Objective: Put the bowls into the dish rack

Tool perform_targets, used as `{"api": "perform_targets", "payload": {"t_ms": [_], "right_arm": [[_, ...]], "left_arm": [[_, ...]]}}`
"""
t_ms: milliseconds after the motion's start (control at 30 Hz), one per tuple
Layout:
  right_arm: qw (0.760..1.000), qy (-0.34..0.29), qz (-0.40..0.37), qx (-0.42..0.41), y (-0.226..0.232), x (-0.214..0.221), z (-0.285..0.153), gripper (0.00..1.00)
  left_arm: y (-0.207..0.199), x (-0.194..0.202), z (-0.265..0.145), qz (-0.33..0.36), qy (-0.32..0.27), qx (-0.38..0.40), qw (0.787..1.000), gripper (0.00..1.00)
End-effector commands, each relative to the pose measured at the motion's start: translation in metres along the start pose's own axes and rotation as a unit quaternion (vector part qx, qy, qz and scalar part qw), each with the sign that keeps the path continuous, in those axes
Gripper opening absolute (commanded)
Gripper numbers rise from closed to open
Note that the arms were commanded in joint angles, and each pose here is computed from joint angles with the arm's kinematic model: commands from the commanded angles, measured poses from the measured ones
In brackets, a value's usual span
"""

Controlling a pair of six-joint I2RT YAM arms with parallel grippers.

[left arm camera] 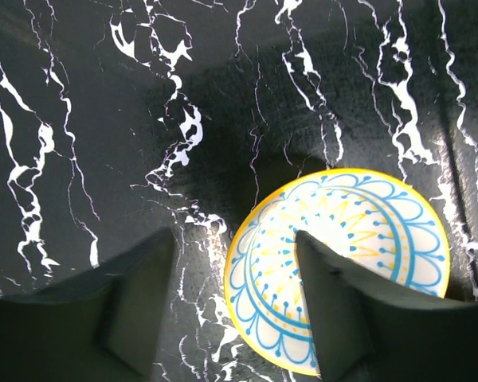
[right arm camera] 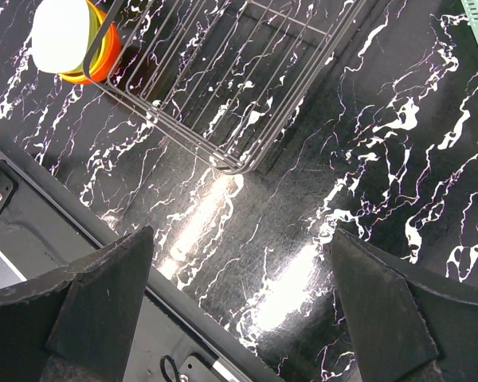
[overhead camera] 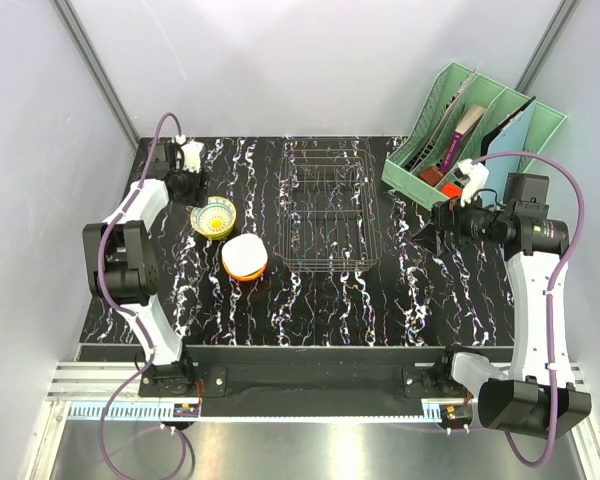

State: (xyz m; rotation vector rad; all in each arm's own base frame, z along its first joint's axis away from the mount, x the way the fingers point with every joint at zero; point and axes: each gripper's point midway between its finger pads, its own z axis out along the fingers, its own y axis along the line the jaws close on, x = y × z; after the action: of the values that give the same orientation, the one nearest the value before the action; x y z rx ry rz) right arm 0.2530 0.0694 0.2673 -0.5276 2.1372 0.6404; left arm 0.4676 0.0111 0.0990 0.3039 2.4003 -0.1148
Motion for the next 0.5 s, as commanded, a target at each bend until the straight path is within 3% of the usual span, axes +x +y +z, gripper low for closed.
{"api": "perform_targets", "payload": {"t_ms": [0, 333, 467], "right_arm": [[1.000, -0.009, -0.009, 0.008, 0.001, -0.004, -0.002, 1.00], [1.000, -0.008, -0.005, 0.006, 0.002, -0.004, 0.000, 1.00], [1.000, -0.009, -0.003, 0.005, 0.003, -0.004, 0.002, 1.00]], "left_arm": [[0.002, 0.003, 0.006, 0.024, 0.001, 0.004, 1.000, 0.57], [-0.009, 0.019, 0.011, 0.035, 0.023, 0.039, 0.998, 0.50], [-0.011, 0.024, 0.013, 0.037, 0.029, 0.045, 0.998, 0.31]]}}
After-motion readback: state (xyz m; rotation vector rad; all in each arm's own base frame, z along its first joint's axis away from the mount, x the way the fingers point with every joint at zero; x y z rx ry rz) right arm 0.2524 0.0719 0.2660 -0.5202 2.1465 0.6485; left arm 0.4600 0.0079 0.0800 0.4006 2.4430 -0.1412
